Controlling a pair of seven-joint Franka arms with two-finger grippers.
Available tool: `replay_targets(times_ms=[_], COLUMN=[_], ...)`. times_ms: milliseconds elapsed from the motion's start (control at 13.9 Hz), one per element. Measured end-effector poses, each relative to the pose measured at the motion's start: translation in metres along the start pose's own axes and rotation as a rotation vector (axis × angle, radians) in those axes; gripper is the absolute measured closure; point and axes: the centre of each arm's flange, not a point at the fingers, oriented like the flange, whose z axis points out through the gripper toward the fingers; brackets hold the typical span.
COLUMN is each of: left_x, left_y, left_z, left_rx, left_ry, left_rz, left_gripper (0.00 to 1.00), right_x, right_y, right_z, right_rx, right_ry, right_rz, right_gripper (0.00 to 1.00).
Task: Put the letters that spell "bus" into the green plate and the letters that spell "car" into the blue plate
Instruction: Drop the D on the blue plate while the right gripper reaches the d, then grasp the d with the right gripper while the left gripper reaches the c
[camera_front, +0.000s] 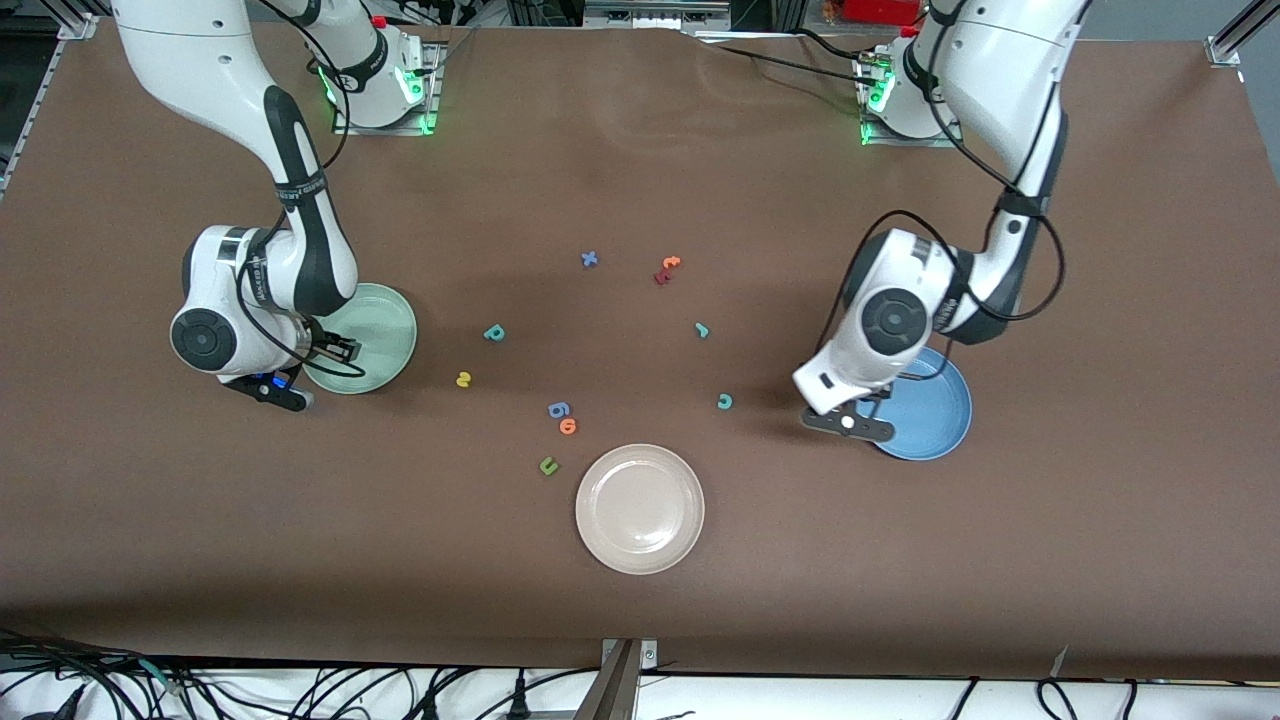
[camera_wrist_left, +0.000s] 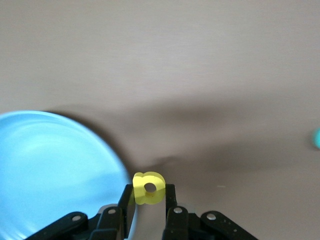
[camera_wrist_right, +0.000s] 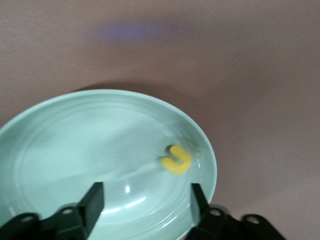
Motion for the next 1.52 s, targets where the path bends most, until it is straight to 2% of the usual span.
replay_targets(times_ms=[72, 144, 361, 578, 794, 939, 1155, 1372, 1516], left_x=[0.001, 0.002, 0.000, -0.001, 0.002, 0.005, 0.004, 0.013, 0.024], left_y=[-0.020, -0.040, -0.094, -0.108, -0.059, -0.008, 0.073, 0.105, 0.122], left_z=[0.002, 0.003, 0.007, 0.008, 0.005, -0.002, -0.006, 0.002, 0.007], left_rx=[-0.002, -0.005, -0.014, -0.043, -0.132, -0.138, -0.134, -0.136, -0.145], left_ry=[-0.004, -0.006, -0.010, -0.007, 0.000, 0.004, 0.013, 0.028, 0.063], left_rz=[0.012, 0.028, 0.085, 0.095, 0.058, 0.026, 0.008, -0.017, -0.038], left_gripper=[0.71, 0.71, 0.71, 0.46, 0.15, 0.00, 0.00, 0.00, 0.00], right_x=[-0.002, -0.004, -0.014, -0.049, -0.083, -0.098, -0.112, -0.121, -0.129], right_y=[-0.002, -0.003, -0.019, -0.080, -0.139, -0.166, -0.192, -0.194, -0.193], right_z=[-0.006, -0.011, -0.026, -0.043, -0.051, -0.048, -0.028, 0.007, 0.024], right_rx=[0.006, 0.011, 0.042, 0.079, 0.121, 0.153, 0.180, 0.215, 0.239], right_ry=[0.005, 0.008, 0.017, 0.026, 0.049, 0.065, 0.087, 0.122, 0.141], right_rz=[0.000, -0.002, 0.038, 0.144, 0.264, 0.323, 0.369, 0.420, 0.446], right_gripper=[0.04, 0.01, 0.01, 0.01, 0.01, 0.02, 0.03, 0.03, 0.04])
